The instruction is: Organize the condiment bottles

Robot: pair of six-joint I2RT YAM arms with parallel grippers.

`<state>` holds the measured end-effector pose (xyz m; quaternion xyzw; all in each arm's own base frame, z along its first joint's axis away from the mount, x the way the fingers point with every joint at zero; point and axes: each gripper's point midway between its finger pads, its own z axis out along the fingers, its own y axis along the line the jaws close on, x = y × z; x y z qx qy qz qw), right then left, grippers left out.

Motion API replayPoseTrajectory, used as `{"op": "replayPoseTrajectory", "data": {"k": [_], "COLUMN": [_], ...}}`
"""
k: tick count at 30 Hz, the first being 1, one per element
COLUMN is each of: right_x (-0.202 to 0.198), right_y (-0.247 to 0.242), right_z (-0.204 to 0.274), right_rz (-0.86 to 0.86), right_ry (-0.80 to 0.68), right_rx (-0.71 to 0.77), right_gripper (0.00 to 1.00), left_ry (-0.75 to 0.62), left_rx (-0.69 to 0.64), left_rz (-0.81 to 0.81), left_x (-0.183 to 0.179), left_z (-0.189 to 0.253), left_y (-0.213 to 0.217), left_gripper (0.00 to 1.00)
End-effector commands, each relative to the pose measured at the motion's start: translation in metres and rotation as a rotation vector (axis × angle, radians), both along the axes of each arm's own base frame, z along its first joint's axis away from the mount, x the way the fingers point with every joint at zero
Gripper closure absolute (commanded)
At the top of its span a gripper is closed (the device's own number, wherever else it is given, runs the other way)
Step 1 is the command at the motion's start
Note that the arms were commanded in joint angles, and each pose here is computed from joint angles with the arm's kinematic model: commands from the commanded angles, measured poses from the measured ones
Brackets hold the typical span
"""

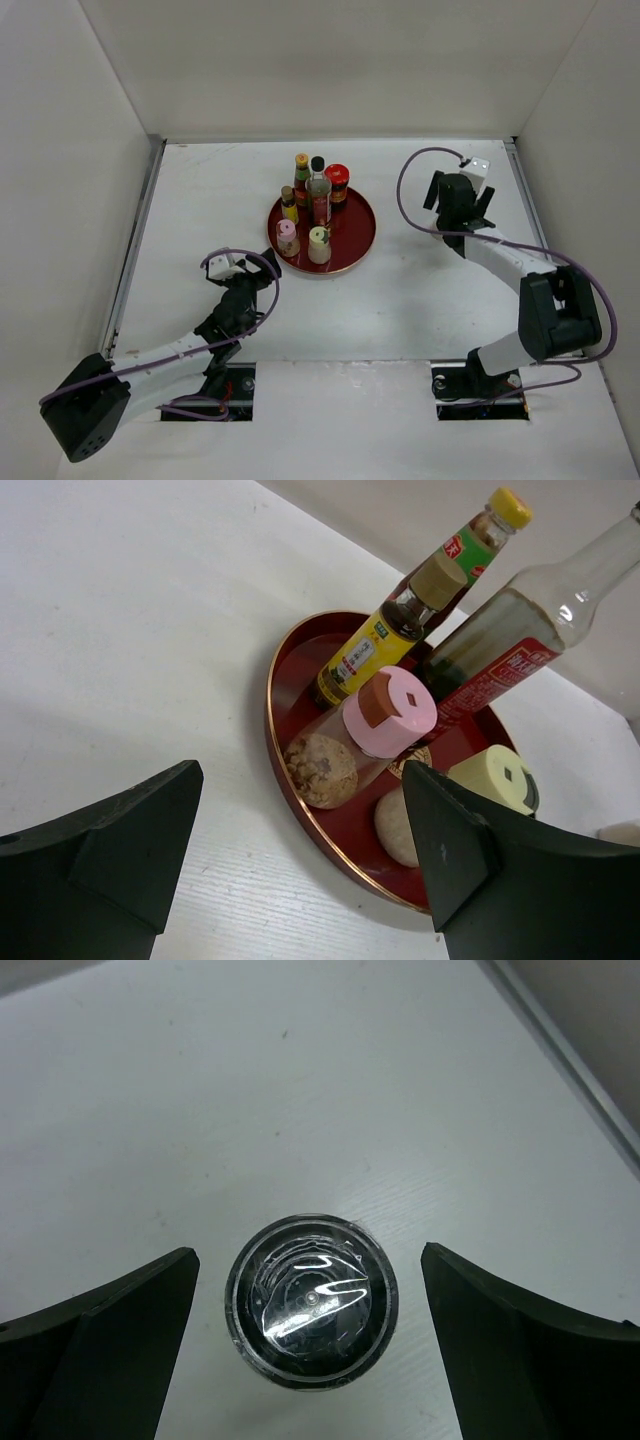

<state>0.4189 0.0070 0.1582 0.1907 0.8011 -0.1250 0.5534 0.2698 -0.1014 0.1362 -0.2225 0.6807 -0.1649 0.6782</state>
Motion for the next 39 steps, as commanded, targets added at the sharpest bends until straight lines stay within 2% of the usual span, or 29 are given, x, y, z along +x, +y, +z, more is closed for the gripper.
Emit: {"op": "replayPoseTrajectory", "data": {"k": [1, 6, 11, 14, 19, 27, 32, 39], "right_x": [0.015, 0.019, 0.023, 0.021, 0.009, 0.007, 0.018, 0.030], "right_y": [0.003, -0.006, -0.005, -0.004, 0.030, 0.179, 0.250, 0.274], "right_z": [0.004, -0.008, -0.001, 0.016, 0.056, 0.089, 0.083, 0.044], "right_rz": [0.024, 0.000, 0.015, 0.013, 0.106, 0.451, 0.586, 0.589], "right_ry": [0.002, 0.018, -0.009, -0.064, -0.147, -0.231, -0.204, -0.134], "right_rx": [0.022, 0.035, 0.044, 0.053, 0.039, 0.150, 0.146, 0.096], "right_gripper": [0.00, 0.01, 0.32, 0.45, 0.47, 0.47, 0.47, 0.46], "left_ry": [-0.019, -0.024, -0.029, -0.018, -0.029, -0.036, -0.049, -0.060], "left_rx": [-0.029, -0.035, -0.039, -0.030, -0.042, -0.048, -0.061, -0.070], "left_rz": [-0.007, -0.007, -0.012, -0.010, -0.016, -0.007, -0.010, -0.006], "left_x": [0.001, 0.000, 0.000, 0.000, 0.000, 0.000, -0.001, -0.002], "left_z": [0.003, 0.005, 0.006, 0.003, 0.006, 0.007, 0.011, 0.013], "left_y": [-0.002, -0.002, -0.003, -0.003, -0.005, -0.001, -0.001, 0.002], "left_gripper": [0.20, 0.19, 0.19, 0.19, 0.16, 0.16, 0.15, 0.12]}}
